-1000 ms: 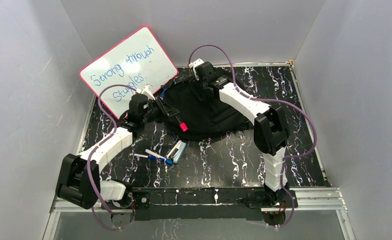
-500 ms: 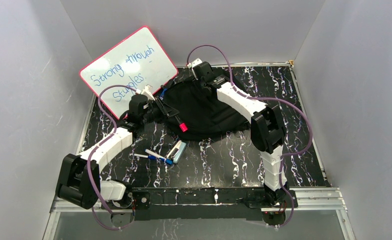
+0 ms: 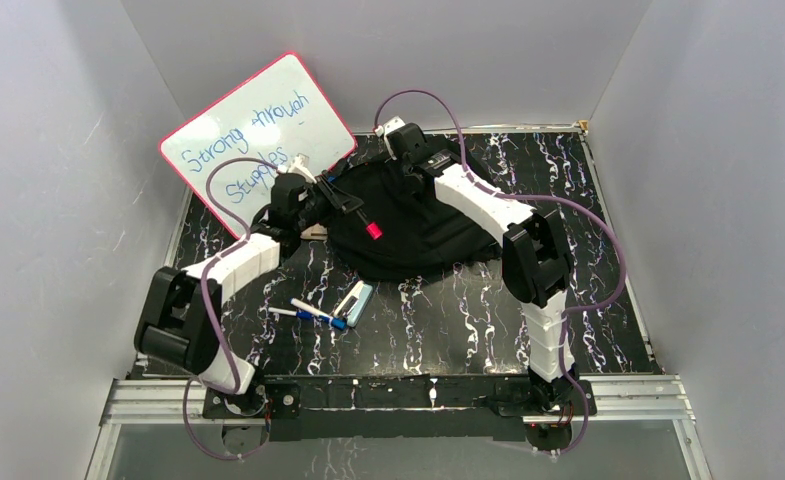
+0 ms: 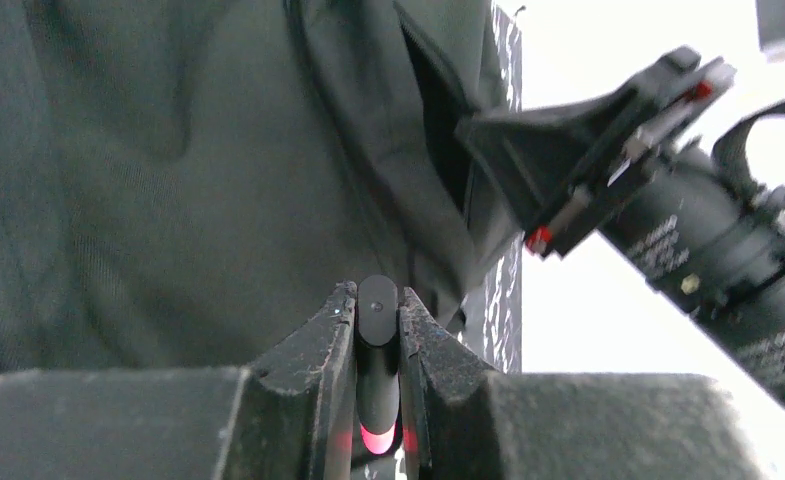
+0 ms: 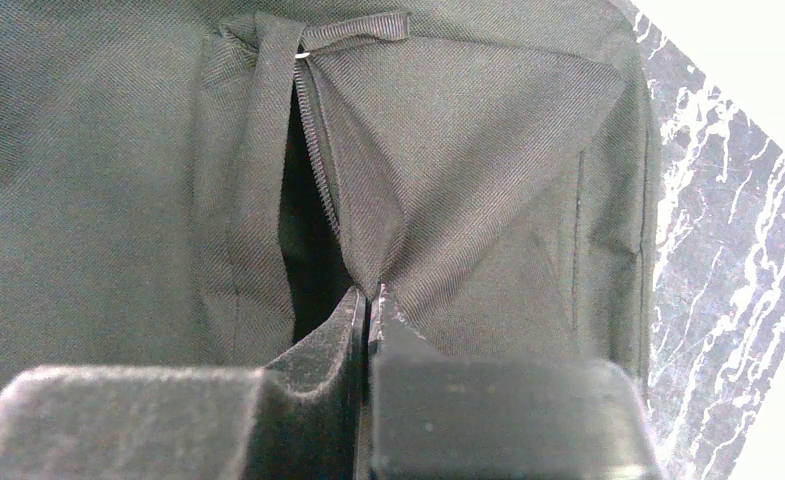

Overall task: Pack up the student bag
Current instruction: Place the stationery in the student bag.

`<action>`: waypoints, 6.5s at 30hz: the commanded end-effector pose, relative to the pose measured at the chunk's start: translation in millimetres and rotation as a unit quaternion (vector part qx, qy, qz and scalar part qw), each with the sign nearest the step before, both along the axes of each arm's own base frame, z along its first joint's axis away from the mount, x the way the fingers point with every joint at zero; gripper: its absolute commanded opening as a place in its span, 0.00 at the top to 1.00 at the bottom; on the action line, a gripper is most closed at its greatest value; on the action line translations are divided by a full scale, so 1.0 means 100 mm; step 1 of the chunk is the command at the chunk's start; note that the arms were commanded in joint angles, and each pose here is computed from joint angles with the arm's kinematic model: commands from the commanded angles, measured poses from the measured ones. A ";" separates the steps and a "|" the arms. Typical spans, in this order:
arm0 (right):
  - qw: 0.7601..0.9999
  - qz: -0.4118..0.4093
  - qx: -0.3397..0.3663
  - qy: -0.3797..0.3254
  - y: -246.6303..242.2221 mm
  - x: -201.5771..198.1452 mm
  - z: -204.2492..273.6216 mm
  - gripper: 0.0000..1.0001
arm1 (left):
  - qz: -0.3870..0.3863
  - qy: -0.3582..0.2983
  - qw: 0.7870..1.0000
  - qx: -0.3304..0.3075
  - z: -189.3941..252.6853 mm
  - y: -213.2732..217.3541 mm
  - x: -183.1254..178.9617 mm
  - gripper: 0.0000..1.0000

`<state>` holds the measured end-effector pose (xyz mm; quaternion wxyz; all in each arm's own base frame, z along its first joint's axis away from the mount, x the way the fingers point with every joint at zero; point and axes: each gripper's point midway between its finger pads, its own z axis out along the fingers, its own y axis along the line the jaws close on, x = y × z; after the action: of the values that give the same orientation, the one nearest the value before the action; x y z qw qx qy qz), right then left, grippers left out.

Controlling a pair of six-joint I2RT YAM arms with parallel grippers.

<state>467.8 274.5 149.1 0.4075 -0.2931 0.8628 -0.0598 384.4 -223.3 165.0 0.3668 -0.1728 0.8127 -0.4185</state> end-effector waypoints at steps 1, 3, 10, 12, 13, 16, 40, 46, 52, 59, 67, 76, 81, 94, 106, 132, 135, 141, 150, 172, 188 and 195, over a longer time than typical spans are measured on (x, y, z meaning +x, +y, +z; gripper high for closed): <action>0.997 0.003 0.064 -0.039 0.09 0.02 0.51 0.97 | 0.067 -0.076 0.994 -0.031 0.46 0.05 0.48 1.00; 0.997 0.004 0.072 -0.038 0.10 0.00 0.54 0.98 | 0.083 -0.081 0.992 -0.042 0.48 0.05 0.62 1.00; 0.993 0.003 0.114 -0.028 0.14 -0.04 0.62 1.00 | 0.115 -0.094 0.986 -0.078 0.51 -0.03 1.03 1.00; 0.992 -0.003 0.121 -0.029 0.13 -0.04 0.65 1.00 | 0.116 -0.092 0.985 -0.089 0.50 -0.07 1.13 1.00; 0.992 -0.004 0.125 -0.031 0.12 -0.04 0.67 1.00 | 0.116 -0.088 0.985 -0.094 0.47 -0.10 1.19 1.00; 0.990 -0.002 0.138 -0.033 0.13 -0.04 0.74 1.00 | 0.113 -0.074 0.984 -0.115 0.41 -0.18 1.30 1.00; 0.982 0.001 0.187 -0.031 0.11 -0.02 0.99 1.00 | 0.049 -0.040 0.990 -0.130 0.09 -1.11 1.19 1.00; 0.980 0.006 0.198 -0.030 0.13 -0.02 1.04 1.00 | 0.027 -0.040 0.990 -0.130 0.05 -1.32 1.17 1.00; 0.980 0.007 0.199 -0.026 0.12 -0.05 1.02 1.00 | -0.007 -0.047 0.989 -0.138 0.07 -1.52 1.24 1.00; 0.980 0.003 0.198 -0.026 0.06 -0.07 0.99 1.00 | -0.024 -0.039 0.990 -0.130 -0.06 -1.59 1.24 0.69; 0.979 0.000 0.204 -0.027 0.04 -0.09 0.98 1.00 | -0.022 -0.038 0.995 -0.095 0.03 -1.48 1.16 0.51; 0.979 -0.005 0.204 -0.030 0.00 -0.09 0.96 1.00 | 0.004 -0.049 0.999 -0.019 0.25 -1.03 0.82 0.51; 0.978 -0.001 0.205 -0.026 0.02 -0.08 0.93 1.00 | 0.004 -0.074 0.997 0.025 0.48 -0.77 0.61 0.51; 0.979 0.008 0.206 -0.009 0.06 -0.11 0.83 0.99 | -0.017 -0.053 0.991 0.123 0.20 -0.13 0.07 0.51; 0.978 0.012 0.208 0.006 0.07 -0.15 0.73 0.99 | -0.102 -0.063 0.991 0.052 0.10 -0.72 0.46 0.74; 0.977 0.013 0.211 0.002 0.08 -0.15 0.78 1.00 | -0.141 -0.028 0.990 0.004 -0.16 -1.13 0.51 0.75; 0.977 0.014 0.211 0.004 0.08 -0.16 0.77 1.00 | -0.141 -0.023 0.990 0.004 -0.20 -1.13 0.47 0.74; 0.976 0.017 0.216 0.007 0.10 -0.17 0.78 1.00 | -0.141 -0.022 0.990 0.001 -0.22 -1.17 0.51 0.74; 0.976 0.018 0.217 0.006 0.10 -0.18 0.81 1.00 | -0.141 -0.017 0.990 0.007 -0.31 -1.19 0.56 0.74; 0.975 0.020 0.221 0.011 0.10 -0.21 0.81 1.00 | -0.170 -0.042 0.984 -0.020 -0.19 -1.62 0.85 0.75; 0.977 0.007 0.214 -0.004 0.02 -0.21 0.86 1.00 | -0.180 -0.075 0.981 0.005 -0.03 -1.58 0.79 0.68; 0.977 0.007 0.215 -0.006 0.03 -0.20 0.85 0.99 | -0.145 -0.091 0.982 0.078 0.15 -1.16 0.65 0.59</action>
<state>448.9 270.0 185.8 0.4145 -0.2132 0.8789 0.1011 452.4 -369.1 127.8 0.3230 -0.0002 0.8326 -0.4499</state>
